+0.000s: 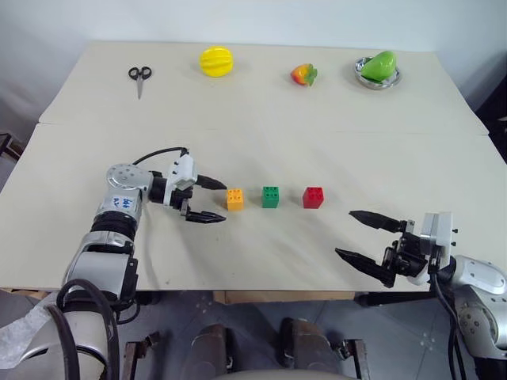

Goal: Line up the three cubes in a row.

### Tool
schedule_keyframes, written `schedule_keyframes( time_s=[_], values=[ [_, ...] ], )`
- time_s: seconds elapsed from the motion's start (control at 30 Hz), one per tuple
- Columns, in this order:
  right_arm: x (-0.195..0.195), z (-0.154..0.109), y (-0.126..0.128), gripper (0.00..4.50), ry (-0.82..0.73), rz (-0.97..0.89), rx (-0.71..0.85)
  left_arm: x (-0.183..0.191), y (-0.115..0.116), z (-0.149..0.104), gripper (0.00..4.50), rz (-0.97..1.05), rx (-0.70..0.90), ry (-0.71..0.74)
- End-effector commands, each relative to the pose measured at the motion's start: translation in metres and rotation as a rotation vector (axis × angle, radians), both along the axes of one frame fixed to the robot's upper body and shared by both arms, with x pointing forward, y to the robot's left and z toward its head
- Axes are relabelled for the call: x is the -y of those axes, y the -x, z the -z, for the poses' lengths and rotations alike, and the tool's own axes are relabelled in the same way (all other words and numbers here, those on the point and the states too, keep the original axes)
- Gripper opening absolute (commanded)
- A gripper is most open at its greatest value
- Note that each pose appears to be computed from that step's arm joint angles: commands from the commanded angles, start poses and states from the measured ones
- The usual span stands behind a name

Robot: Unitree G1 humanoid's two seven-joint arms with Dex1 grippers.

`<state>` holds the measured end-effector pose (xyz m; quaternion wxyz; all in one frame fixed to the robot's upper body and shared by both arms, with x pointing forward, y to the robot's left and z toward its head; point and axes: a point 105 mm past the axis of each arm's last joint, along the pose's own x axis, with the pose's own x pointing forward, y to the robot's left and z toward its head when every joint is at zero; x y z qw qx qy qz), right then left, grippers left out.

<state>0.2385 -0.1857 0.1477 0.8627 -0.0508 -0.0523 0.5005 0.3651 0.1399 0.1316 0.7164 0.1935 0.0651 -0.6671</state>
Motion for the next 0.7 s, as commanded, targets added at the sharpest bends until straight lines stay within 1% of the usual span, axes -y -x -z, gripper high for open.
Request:
schedule_keyframes(
  time_s=[0.03, 0.1, 0.27, 0.33, 0.37, 0.4, 0.7],
  values=[
    [0.000, -0.005, 0.000, 4.50, -0.002, -0.001, 0.025, 0.003, -0.005, -0.006, 4.30, -0.021, 0.014, 0.017],
    [-0.001, -0.005, 0.000, 4.50, -0.003, -0.002, 0.025, 0.006, -0.005, -0.005, 3.94, -0.026, 0.004, 0.029],
    [-0.002, -0.004, 0.000, 4.50, -0.005, -0.002, 0.026, 0.006, -0.007, -0.003, 2.46, -0.040, 0.019, 0.020],
    [-0.002, -0.004, 0.000, 4.50, -0.005, -0.002, 0.026, 0.004, -0.008, -0.004, 1.77, -0.045, 0.020, 0.017],
    [-0.002, -0.004, 0.000, 4.50, -0.004, -0.001, 0.026, 0.003, -0.008, -0.004, 1.57, -0.049, 0.022, 0.012],
    [-0.002, -0.004, 0.000, 4.50, -0.004, -0.002, 0.025, 0.002, -0.008, -0.005, 1.47, -0.050, 0.022, 0.008],
    [-0.002, -0.005, -0.001, 4.50, -0.003, 0.001, 0.032, -0.007, -0.015, -0.010, 1.47, -0.094, 0.022, -0.028]
  ],
)
